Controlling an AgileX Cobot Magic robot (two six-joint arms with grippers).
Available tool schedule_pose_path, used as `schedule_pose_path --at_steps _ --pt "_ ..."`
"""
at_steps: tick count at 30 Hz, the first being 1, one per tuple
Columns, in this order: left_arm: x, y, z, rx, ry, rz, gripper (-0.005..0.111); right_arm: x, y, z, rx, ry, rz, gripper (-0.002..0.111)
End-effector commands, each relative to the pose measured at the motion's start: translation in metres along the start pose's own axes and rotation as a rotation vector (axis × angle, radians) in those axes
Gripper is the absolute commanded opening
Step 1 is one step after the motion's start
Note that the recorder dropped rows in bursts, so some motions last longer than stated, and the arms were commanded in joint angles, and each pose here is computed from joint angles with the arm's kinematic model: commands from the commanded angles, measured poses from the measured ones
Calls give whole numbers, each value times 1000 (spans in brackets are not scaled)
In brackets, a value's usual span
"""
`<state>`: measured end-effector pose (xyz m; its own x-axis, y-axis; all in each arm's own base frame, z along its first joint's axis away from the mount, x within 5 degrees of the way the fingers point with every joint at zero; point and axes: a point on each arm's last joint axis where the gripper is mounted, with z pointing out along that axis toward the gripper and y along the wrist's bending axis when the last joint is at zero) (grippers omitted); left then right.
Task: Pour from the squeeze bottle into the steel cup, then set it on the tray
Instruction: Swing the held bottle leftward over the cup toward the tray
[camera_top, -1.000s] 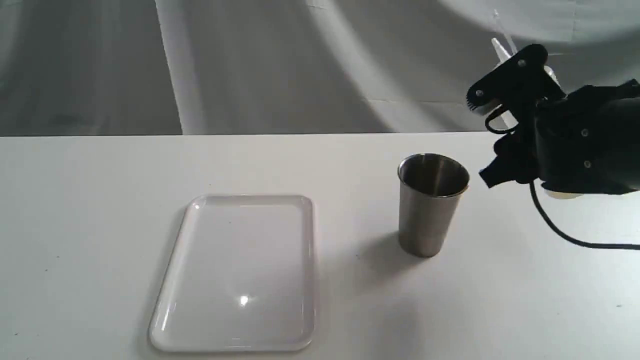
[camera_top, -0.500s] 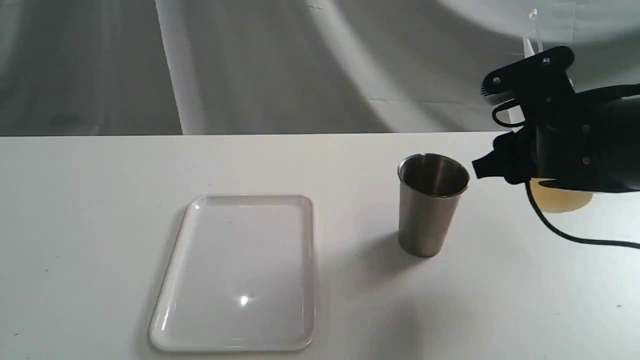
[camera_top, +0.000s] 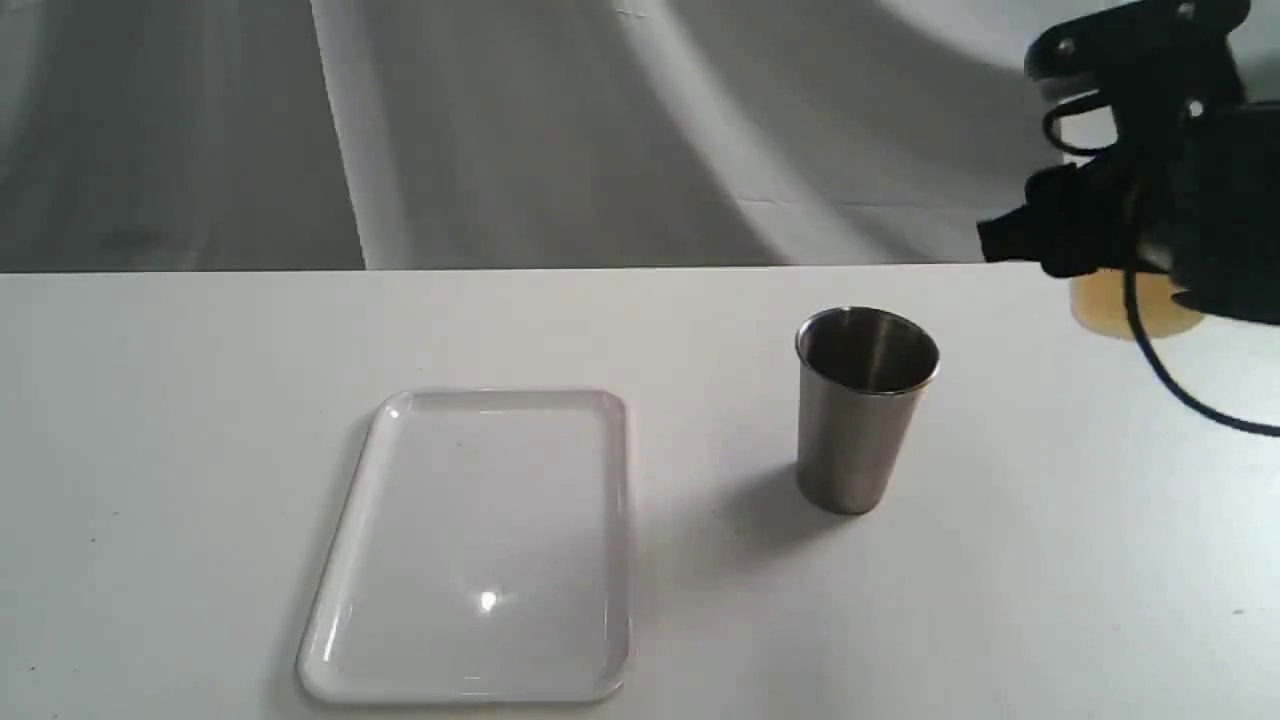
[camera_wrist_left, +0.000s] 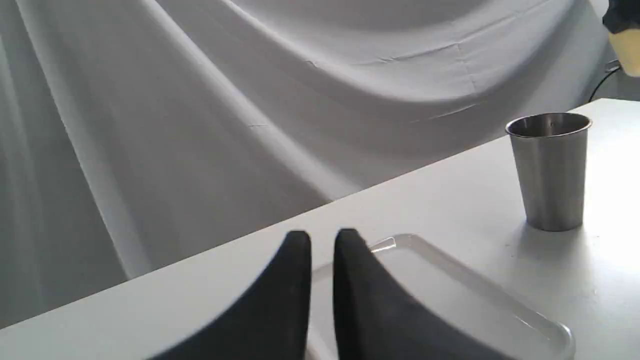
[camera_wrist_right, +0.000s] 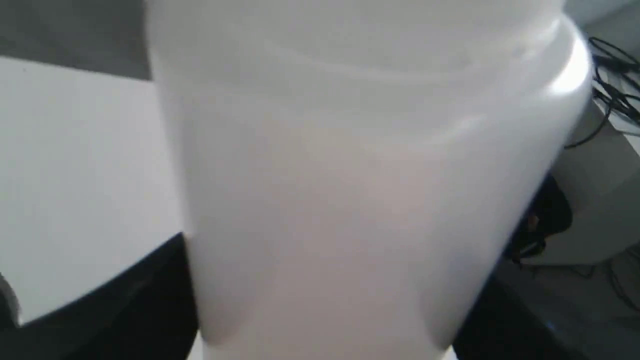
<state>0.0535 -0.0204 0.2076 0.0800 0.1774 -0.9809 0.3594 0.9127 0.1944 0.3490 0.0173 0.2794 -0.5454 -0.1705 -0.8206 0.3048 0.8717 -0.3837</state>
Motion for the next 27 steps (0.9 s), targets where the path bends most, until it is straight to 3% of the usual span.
schedule_pose_path --at_steps 1,7,10,13,21,27 --pt "1 0 0 0 2 -5 8 -28 -8 -26 -135 -155 29 30" --pt "1 0 0 0 2 -5 8 -47 19 -57 -583 -352 -31 30" --pt "1 0 0 0 2 -5 8 -48 29 -66 -730 -369 23 30" --pt "1 0 0 0 2 -5 8 -52 31 -70 -791 -370 105 30" --pt "1 0 0 0 2 -5 8 -81 29 -88 -855 -483 117 30" --pt "1 0 0 0 2 -5 8 -98 57 -99 -892 -517 84 30"
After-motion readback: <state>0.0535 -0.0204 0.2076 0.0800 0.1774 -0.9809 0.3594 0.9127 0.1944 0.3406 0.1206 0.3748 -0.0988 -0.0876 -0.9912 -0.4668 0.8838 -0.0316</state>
